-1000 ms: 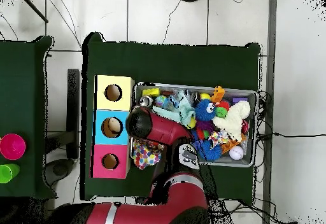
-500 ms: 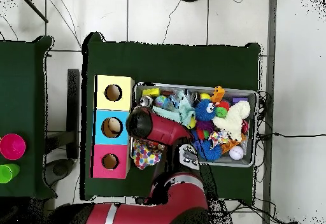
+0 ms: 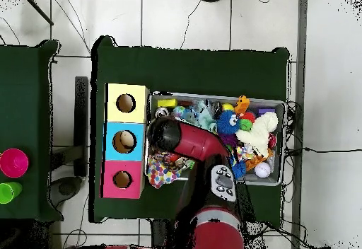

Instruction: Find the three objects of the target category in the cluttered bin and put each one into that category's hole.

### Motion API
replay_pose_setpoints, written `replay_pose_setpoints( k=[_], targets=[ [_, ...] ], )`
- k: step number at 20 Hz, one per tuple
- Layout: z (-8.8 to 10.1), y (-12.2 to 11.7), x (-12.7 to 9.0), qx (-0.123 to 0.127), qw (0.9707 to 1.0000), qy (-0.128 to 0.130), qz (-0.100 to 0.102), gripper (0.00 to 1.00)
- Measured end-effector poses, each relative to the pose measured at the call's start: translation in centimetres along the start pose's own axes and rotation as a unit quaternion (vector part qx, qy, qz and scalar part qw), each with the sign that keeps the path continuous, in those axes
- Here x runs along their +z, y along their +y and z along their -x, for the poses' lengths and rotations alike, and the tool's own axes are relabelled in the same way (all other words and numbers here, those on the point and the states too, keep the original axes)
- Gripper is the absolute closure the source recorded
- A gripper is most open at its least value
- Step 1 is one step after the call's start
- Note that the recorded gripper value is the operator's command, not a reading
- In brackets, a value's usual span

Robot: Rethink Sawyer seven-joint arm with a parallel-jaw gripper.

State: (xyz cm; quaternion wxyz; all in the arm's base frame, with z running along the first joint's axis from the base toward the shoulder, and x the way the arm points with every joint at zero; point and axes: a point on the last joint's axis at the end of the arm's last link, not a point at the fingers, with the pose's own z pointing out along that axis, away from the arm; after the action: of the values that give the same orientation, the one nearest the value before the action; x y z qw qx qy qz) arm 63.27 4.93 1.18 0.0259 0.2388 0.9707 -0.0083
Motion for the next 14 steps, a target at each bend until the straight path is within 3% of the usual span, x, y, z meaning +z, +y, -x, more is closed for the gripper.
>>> replay_pose_setpoints(
  k=[6,7,14],
  targets=[
    [3.0,-2.7,-3.8,0.018,0.9998,0.004,0.002,1.0],
    [4.2,-3.9,-4.9,0.026,0.9997,-0.002,0.003,1.0],
    [6.9,-7.1,-7.4,0.04,0.9988,-0.027,0.001,1.0]
  ],
)
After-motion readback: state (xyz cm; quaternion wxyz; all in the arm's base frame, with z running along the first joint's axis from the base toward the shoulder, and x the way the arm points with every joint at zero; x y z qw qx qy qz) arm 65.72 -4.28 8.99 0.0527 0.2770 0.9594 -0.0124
